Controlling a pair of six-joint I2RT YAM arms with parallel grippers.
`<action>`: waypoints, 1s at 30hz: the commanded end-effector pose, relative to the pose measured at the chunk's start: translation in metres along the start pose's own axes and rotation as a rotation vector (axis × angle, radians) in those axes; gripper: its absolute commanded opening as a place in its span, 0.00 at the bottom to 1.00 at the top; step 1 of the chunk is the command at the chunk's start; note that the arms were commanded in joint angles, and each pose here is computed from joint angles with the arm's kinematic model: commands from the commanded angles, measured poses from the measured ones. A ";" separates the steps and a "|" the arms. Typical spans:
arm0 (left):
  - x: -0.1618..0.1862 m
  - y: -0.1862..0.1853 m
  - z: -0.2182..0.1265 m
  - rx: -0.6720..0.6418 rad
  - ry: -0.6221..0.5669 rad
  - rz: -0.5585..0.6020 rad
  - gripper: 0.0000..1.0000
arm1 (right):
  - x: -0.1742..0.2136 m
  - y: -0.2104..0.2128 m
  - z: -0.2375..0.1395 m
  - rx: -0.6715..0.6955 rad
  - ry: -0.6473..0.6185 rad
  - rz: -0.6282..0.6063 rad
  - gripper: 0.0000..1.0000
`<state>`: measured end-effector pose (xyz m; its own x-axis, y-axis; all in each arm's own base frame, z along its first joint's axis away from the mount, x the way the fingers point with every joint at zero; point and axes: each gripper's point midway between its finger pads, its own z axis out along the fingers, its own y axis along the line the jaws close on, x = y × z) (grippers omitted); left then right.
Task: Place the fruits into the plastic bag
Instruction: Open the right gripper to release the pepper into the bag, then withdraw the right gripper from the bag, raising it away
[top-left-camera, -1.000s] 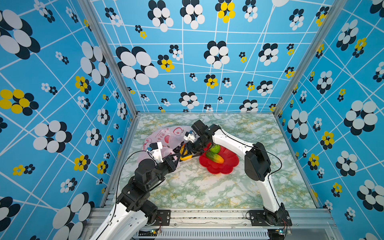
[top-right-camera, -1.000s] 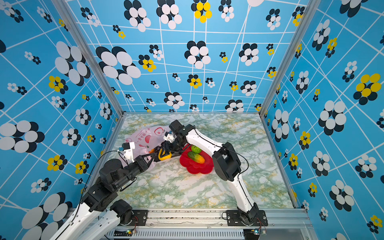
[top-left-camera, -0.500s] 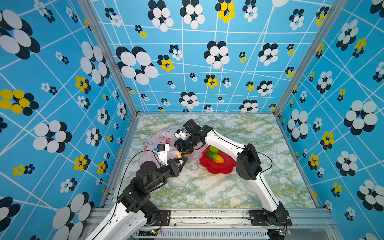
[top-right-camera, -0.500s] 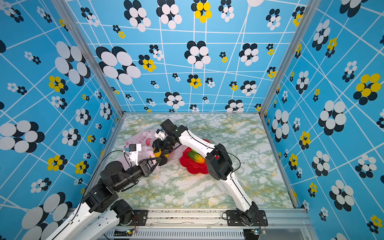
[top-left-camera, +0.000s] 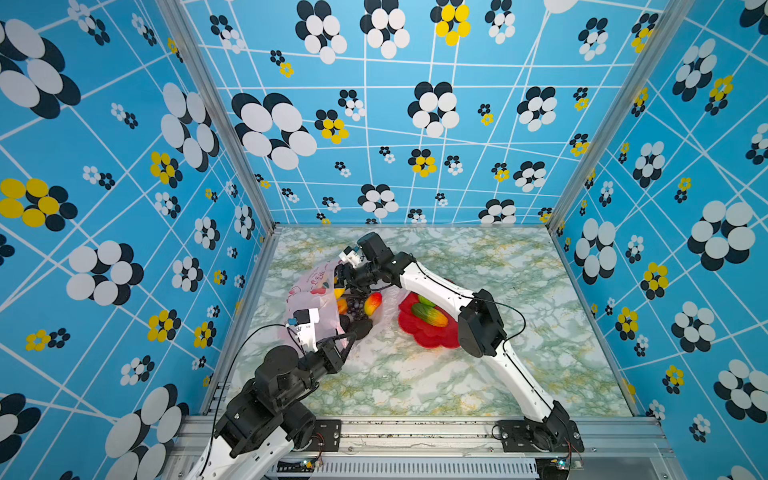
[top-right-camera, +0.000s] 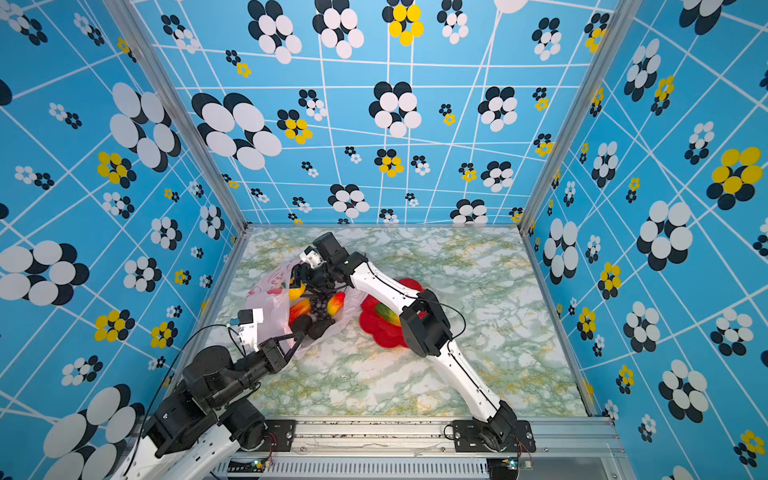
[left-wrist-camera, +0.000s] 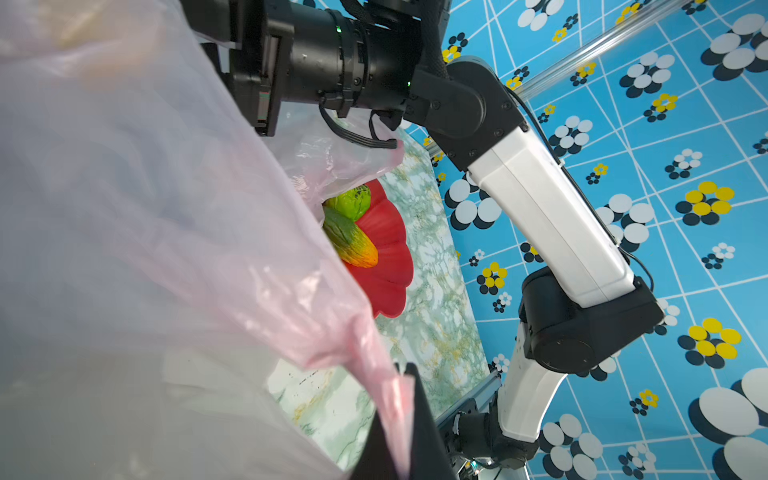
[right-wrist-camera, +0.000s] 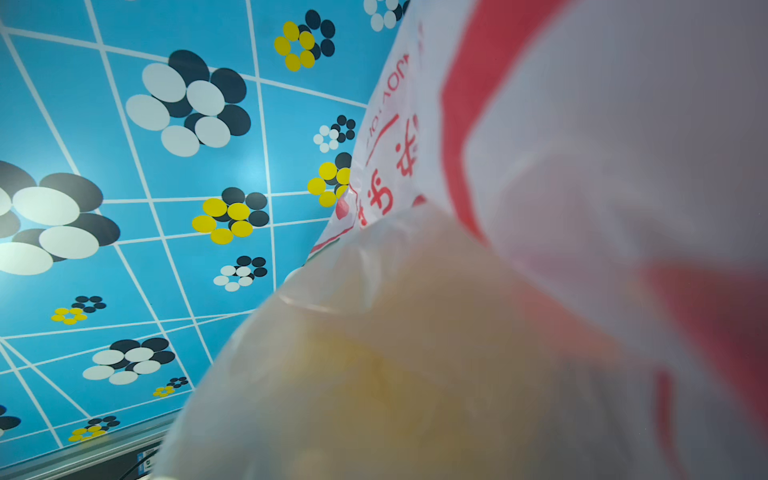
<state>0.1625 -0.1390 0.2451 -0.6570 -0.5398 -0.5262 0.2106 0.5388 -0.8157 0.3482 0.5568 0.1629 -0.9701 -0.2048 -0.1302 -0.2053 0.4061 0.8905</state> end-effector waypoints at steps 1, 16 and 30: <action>0.004 0.020 -0.003 -0.081 -0.005 -0.048 0.00 | -0.004 0.027 -0.008 -0.071 -0.017 -0.040 0.79; -0.003 0.031 -0.017 -0.142 -0.060 -0.118 0.00 | 0.022 0.047 -0.049 0.010 -0.001 -0.199 0.99; -0.016 0.041 -0.032 -0.215 -0.142 -0.169 0.00 | 0.039 0.059 -0.097 0.167 -0.036 -0.338 0.99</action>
<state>0.1584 -0.0930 0.2229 -0.5754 -0.6978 -0.4266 -0.0400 0.5451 -0.8374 0.3151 0.5066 0.2351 -0.8727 -0.3185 -0.3700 -0.4795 0.4171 0.7721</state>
